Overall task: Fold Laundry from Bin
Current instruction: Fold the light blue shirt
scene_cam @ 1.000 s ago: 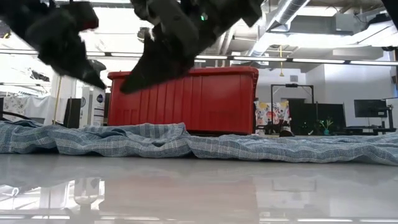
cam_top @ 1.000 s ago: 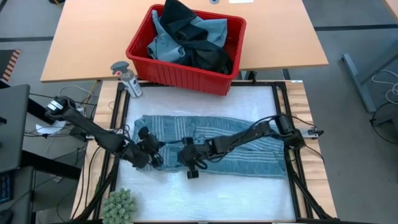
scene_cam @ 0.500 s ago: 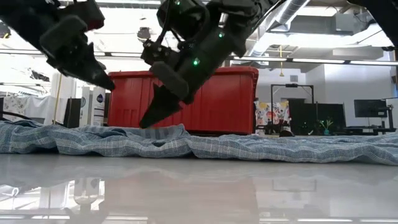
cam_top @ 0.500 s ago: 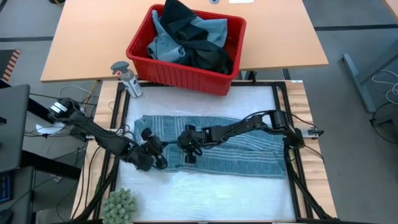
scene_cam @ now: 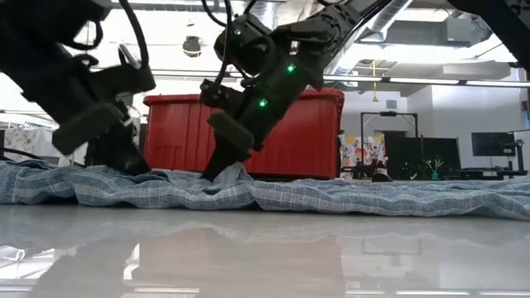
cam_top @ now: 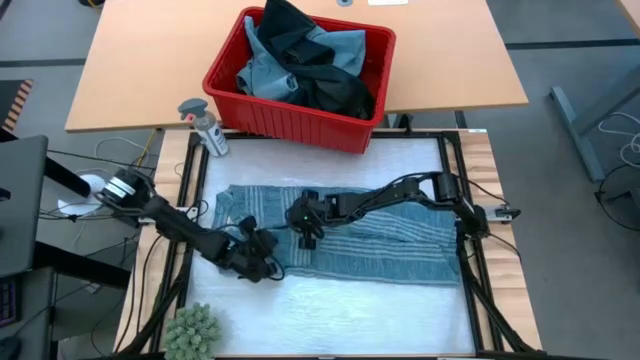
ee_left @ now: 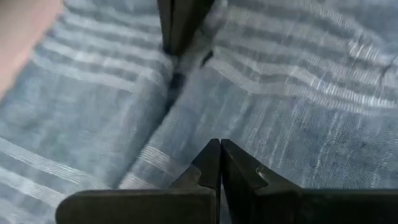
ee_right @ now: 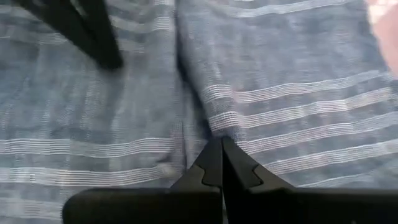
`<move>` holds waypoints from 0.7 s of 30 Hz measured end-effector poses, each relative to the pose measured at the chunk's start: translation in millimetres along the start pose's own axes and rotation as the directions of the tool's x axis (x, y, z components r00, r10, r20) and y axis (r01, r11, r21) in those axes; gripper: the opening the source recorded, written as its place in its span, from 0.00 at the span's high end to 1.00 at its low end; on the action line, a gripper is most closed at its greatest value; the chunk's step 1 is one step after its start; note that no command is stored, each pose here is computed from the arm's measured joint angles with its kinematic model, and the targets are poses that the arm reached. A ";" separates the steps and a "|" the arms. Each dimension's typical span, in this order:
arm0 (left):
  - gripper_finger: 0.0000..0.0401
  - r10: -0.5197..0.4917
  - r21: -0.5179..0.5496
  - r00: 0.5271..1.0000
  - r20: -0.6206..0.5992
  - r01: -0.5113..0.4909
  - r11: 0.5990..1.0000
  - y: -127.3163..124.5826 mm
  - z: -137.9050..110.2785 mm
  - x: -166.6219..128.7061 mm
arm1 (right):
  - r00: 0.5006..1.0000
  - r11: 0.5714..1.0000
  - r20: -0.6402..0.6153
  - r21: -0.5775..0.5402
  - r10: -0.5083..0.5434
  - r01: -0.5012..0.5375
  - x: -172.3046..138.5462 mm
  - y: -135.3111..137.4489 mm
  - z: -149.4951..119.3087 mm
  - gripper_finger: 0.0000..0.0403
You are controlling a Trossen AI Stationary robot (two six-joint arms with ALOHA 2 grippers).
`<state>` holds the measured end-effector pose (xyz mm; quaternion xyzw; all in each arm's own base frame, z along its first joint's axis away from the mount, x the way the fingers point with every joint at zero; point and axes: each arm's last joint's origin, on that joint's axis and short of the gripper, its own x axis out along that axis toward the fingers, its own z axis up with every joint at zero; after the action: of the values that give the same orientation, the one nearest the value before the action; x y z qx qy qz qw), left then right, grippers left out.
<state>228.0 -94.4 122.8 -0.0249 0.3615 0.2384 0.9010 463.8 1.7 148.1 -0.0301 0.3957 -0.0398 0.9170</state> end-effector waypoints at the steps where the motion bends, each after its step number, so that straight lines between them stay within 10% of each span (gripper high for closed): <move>1: 1.00 -0.005 -0.003 1.000 -0.011 0.005 1.000 0.1 -0.8 0.5 | 1.000 1.000 -0.001 0.001 0.011 -0.011 -0.2 0.5 0.0 0.95; 13: 1.00 -0.091 -0.053 0.975 0.203 0.104 0.993 14.9 49.2 -48.8 | 0.999 1.000 -0.039 -0.020 0.012 -0.013 -103.0 -7.8 39.1 0.95; 21: 1.00 -0.063 -0.136 0.974 0.220 0.094 0.986 41.2 55.8 -39.4 | 0.874 0.964 -0.464 0.135 -0.142 0.228 -152.1 -9.4 -23.7 0.96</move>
<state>220.6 -62.0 195.3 -0.0787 0.2425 0.2296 0.9393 342.2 6.4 242.7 0.0274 0.5872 -0.1702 0.7909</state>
